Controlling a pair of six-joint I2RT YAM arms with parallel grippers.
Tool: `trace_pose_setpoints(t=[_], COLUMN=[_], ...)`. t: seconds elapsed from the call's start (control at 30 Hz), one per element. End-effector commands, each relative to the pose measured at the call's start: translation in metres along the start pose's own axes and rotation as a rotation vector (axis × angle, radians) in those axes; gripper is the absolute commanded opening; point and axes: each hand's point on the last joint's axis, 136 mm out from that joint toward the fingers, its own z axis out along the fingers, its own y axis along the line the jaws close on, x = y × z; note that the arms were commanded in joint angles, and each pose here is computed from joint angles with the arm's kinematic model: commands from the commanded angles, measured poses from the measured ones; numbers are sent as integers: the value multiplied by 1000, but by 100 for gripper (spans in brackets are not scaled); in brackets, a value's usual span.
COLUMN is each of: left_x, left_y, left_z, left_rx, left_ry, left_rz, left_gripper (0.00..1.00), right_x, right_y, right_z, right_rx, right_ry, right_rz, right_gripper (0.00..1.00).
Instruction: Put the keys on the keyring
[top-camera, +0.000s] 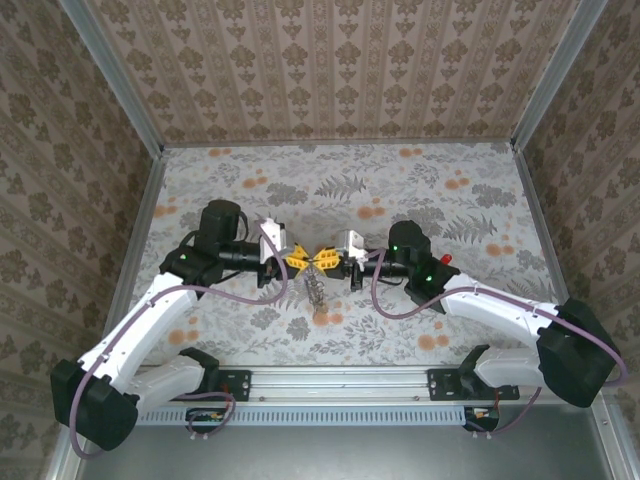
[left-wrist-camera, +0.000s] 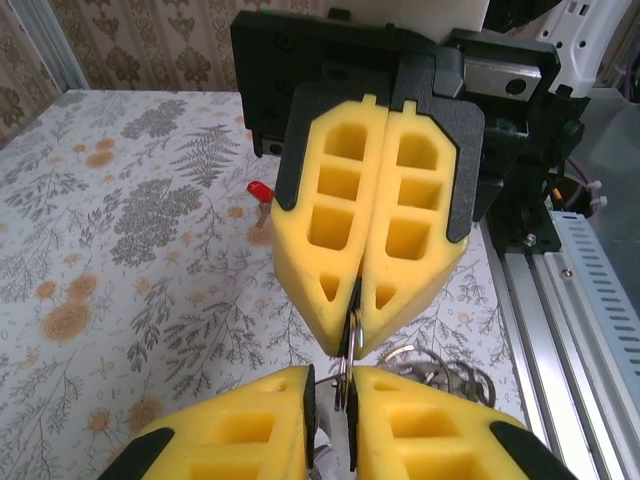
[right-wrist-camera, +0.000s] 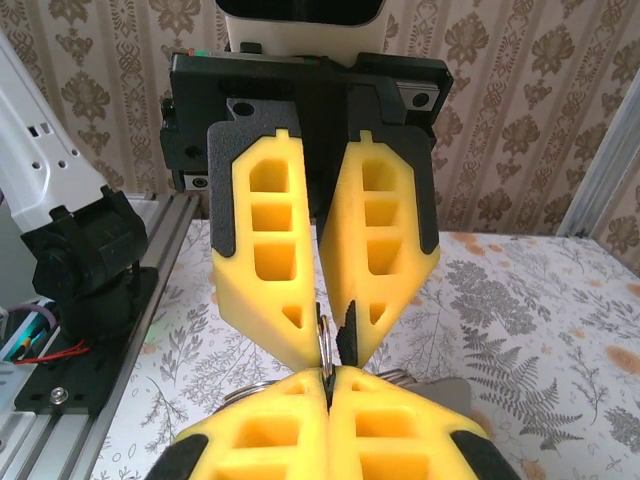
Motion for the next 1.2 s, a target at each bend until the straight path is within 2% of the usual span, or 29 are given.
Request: trace_pose_setpoints(t=[0.0, 0.1, 0.23, 0.27, 0.33, 0.4, 0.53, 0.73, 0.87, 1.03, 1.17], left_x=[-13, -11, -9, -8, -8, -6, 3, 1, 2, -1, -2], left_y=[-2, -3, -4, -3, 0, 4, 11, 7, 9, 3, 2], left_z=[-2, -1, -2, -2, -4, -5, -7, -2, 0, 4, 7], left_rx=[16, 23, 18, 10, -16, -51, -106, -69, -76, -31, -8], left_ry=[-49, -47, -33, -30, -19, 5, 82, 99, 117, 106, 105], left_rz=[20, 24, 27, 30, 34, 50, 74, 79, 81, 76, 83], left_gripper=[15, 0, 0, 0, 0, 0, 0, 0, 0, 0, 0], right_x=[-26, -27, -27, -24, -17, -6, 8, 8, 9, 8, 11], right_y=[2, 2, 1, 0, -6, -11, -22, -15, -33, -9, -7], right_z=[-5, -5, -7, -7, -8, -11, -23, -20, -25, -18, -8], right_rx=[-13, -10, 2, 7, 47, 83, 146, 89, 196, 58, 32], right_ry=[-85, -86, -82, -70, -28, 30, 121, 140, 168, 195, 222], right_rz=[-46, -48, -47, -47, -49, -65, -52, -63, -69, -115, -133], right_gripper=[0, 0, 0, 6, 25, 29, 31, 36, 42, 39, 37])
